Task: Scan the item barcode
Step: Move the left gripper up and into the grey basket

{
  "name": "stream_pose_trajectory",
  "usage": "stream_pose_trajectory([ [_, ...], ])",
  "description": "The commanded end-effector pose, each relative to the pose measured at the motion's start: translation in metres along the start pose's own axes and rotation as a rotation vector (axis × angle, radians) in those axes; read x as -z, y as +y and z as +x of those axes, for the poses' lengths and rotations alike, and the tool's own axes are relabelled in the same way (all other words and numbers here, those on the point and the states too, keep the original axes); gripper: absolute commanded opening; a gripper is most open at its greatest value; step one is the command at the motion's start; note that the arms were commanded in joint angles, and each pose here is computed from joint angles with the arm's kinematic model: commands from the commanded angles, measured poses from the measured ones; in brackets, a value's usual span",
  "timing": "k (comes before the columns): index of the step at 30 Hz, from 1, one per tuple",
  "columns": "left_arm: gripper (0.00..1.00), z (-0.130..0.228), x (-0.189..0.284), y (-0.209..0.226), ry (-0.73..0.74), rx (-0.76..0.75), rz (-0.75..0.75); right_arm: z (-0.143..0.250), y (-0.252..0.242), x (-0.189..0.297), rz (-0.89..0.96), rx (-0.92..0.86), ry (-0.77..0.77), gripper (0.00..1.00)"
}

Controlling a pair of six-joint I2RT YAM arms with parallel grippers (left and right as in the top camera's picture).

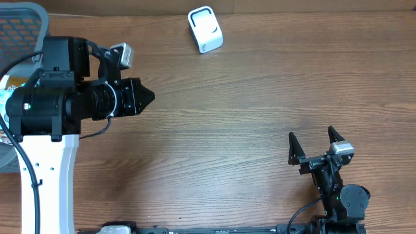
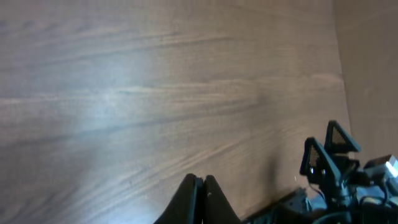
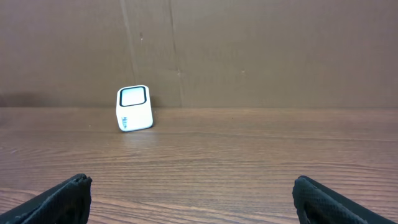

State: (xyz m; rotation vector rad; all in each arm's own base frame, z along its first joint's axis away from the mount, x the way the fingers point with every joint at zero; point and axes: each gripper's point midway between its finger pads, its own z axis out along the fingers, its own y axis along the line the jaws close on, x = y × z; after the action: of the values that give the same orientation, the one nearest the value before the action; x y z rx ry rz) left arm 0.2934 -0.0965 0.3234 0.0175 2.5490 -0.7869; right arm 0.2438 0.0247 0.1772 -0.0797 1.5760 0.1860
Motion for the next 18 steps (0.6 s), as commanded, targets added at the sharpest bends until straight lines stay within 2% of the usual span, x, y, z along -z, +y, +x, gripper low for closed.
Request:
stream_pose_trajectory([
  [1, 0.08, -0.012, 0.004, 0.007, -0.051, -0.023, -0.069, 0.002, 0.0, 0.0, -0.002, -0.003, -0.002, 1.0],
  [3, 0.1, -0.019, 0.005, 0.017, -0.081, -0.031, -0.13, 0.002, 0.0, 0.0, -0.002, -0.003, -0.002, 1.0],
  [4, 0.17, -0.026, 0.007, 0.025, -0.11, -0.038, -0.175, 0.002, 0.0, 0.0, -0.002, -0.003, -0.002, 1.0],
  [6, 0.44, -0.04, 0.014, 0.044, -0.176, -0.048, -0.299, 0.002, 0.0, 0.0, -0.002, -0.003, -0.002, 1.0],
  [8, 0.75, -0.053, 0.023, 0.059, -0.238, -0.054, -0.403, 0.002, 0.0, 0.0, -0.002, -0.003, -0.002, 1.0],
  [10, 0.96, -0.066, 0.034, 0.071, -0.298, -0.054, -0.478, 0.002, 0.0, 0.0, -0.002, -0.003, -0.002, 1.0],
  [12, 1.0, -0.078, 0.051, 0.085, -0.361, -0.04, -0.555, 0.002, 0.0, 0.0, -0.002, -0.003, -0.002, 1.0],
  [18, 1.0, -0.099, 0.131, 0.146, -0.558, 0.117, -0.763, 0.002, 0.0, 0.0, -0.002, -0.003, -0.002, 1.0],
])
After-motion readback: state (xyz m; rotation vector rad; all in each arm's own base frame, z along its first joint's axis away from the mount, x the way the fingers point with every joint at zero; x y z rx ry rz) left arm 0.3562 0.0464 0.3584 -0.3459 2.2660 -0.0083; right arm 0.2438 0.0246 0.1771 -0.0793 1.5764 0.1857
